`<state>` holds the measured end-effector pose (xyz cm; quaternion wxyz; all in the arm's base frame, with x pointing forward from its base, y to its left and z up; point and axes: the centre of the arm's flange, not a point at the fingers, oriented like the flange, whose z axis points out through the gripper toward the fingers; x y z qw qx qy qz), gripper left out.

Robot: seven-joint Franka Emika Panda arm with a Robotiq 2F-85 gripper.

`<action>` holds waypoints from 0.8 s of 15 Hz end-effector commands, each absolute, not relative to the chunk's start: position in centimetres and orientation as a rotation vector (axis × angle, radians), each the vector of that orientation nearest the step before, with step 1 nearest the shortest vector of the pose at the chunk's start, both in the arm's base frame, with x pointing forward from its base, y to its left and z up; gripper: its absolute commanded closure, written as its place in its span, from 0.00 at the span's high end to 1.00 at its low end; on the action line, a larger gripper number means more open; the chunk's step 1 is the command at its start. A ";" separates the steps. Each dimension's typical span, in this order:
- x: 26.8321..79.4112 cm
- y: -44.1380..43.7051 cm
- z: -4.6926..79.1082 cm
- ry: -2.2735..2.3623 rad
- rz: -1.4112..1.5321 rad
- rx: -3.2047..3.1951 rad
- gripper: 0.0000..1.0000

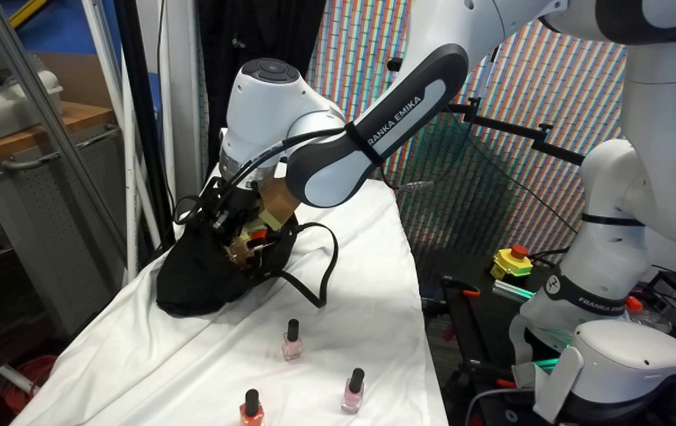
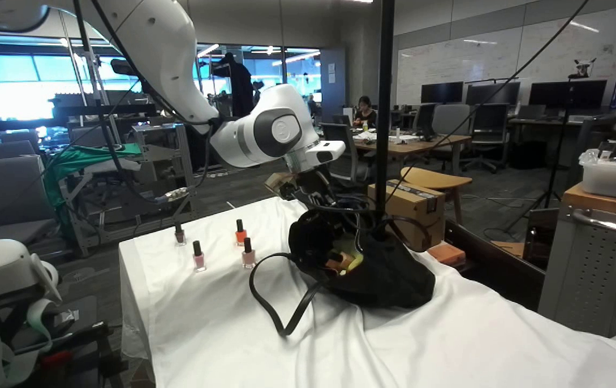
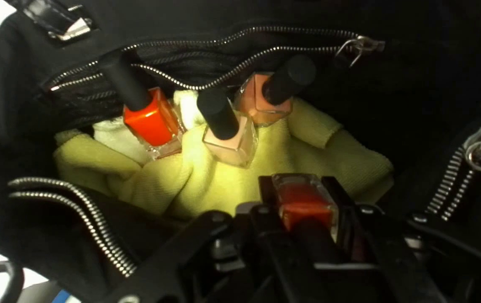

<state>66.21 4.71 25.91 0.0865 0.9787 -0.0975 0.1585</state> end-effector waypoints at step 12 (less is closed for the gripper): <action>65.9 2.7 27.3 -0.370 0.436 2.880 1.00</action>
